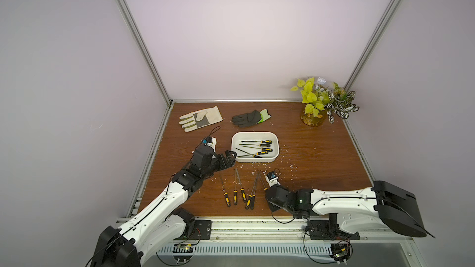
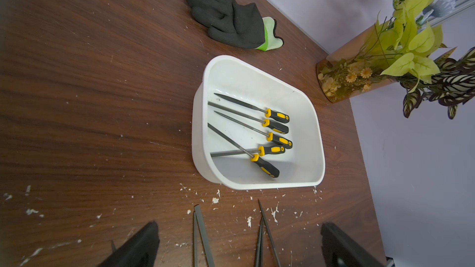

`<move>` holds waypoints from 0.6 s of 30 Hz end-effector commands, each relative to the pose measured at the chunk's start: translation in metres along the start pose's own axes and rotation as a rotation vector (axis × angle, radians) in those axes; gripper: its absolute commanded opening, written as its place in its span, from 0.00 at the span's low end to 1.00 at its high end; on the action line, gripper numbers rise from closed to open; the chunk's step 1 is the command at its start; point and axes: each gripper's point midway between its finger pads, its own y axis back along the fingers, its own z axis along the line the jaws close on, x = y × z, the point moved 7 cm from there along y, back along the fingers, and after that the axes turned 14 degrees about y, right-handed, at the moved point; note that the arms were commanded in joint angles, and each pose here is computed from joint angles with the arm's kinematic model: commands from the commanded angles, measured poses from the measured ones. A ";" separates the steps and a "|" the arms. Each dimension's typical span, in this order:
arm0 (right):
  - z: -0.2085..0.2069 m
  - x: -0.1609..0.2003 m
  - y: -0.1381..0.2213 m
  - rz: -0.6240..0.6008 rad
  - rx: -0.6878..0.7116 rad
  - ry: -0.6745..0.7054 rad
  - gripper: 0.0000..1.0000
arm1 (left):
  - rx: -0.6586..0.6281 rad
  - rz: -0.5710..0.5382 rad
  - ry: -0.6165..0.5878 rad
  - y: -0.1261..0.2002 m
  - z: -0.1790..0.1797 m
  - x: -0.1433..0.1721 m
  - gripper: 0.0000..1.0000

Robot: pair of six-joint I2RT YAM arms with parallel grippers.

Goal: Put the file tool into the storage box
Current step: Pick up the file tool from the center of the board.

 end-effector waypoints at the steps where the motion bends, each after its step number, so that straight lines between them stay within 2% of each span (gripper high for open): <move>1: 0.006 -0.008 -0.001 0.013 0.010 0.028 0.44 | 0.013 0.010 -0.009 -0.001 -0.002 0.003 1.00; 5: 0.004 -0.005 -0.003 0.025 0.030 0.044 0.33 | 0.014 0.011 -0.013 -0.002 -0.002 0.003 1.00; 11: -0.004 -0.006 0.008 -0.001 0.044 0.084 0.07 | 0.038 -0.014 -0.035 0.003 -0.011 -0.003 1.00; 18: -0.005 -0.020 0.034 -0.078 -0.012 0.169 0.01 | 0.123 -0.123 -0.054 0.011 -0.034 -0.022 1.00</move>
